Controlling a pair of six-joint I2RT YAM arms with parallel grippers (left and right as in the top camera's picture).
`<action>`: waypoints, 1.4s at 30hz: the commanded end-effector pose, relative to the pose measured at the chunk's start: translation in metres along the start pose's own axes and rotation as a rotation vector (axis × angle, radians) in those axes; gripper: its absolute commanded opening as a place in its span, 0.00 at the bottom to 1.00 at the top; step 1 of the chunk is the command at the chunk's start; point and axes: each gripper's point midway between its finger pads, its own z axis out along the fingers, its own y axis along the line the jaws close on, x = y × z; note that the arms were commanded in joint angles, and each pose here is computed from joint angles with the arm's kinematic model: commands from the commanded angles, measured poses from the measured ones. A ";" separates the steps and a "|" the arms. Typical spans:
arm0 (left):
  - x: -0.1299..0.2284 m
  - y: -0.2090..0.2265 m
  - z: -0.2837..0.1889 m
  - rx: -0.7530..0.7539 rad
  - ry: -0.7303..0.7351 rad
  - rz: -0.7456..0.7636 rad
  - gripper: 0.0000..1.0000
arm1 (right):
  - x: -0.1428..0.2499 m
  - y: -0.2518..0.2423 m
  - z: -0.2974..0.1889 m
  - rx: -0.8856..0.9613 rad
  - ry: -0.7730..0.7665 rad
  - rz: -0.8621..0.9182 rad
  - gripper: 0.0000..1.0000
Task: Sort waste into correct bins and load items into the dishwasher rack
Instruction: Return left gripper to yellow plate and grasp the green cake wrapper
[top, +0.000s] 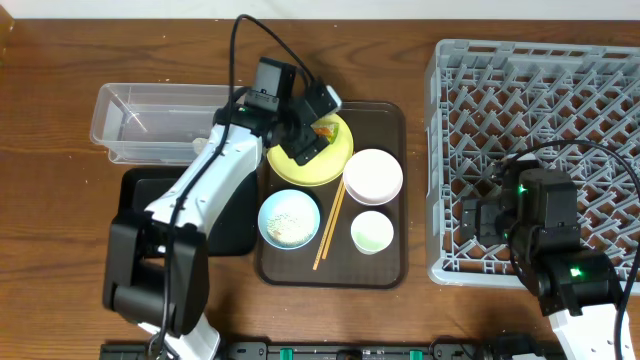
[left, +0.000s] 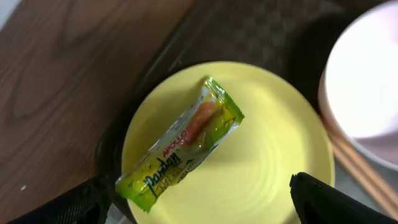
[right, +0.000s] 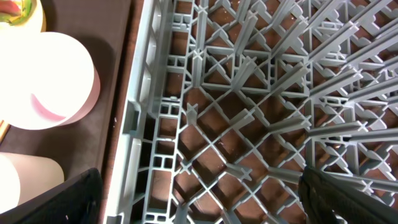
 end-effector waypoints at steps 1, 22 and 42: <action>0.007 -0.003 0.020 0.030 0.020 0.109 0.93 | -0.009 -0.004 -0.006 0.011 -0.026 0.022 0.99; 0.034 -0.007 0.081 0.067 0.063 0.129 0.87 | -0.009 -0.004 -0.006 0.011 -0.025 0.023 0.99; 0.036 -0.010 0.074 0.082 0.080 0.119 0.06 | -0.006 -0.004 -0.006 0.011 -0.016 0.022 0.99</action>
